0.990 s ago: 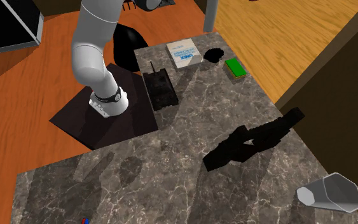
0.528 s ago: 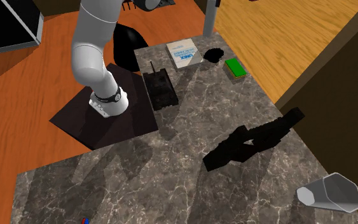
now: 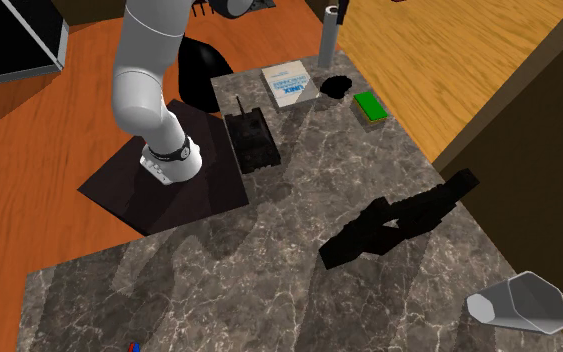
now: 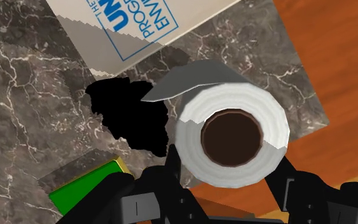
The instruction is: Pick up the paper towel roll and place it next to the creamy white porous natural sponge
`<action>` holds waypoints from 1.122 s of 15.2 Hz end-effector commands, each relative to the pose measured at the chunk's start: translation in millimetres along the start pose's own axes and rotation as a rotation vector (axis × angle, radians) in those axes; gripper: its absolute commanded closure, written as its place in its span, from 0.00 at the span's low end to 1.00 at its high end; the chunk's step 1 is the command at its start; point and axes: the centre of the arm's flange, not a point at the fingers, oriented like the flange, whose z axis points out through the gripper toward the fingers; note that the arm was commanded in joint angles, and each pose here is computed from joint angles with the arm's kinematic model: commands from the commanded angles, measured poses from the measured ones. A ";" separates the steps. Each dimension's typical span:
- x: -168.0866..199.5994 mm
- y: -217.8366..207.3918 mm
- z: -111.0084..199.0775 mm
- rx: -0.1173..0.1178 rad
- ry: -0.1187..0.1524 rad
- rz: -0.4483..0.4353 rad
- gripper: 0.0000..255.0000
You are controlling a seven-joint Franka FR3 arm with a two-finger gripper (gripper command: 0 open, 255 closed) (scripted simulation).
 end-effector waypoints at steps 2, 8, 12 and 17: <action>-0.2 -0.5 15.1 0.000 0.000 0.000 1.00; -0.1 -0.6 21.3 0.000 0.000 0.000 1.00; -0.1 -0.6 21.3 0.000 0.000 0.000 0.00; -0.1 -0.6 21.3 0.000 0.000 0.000 0.00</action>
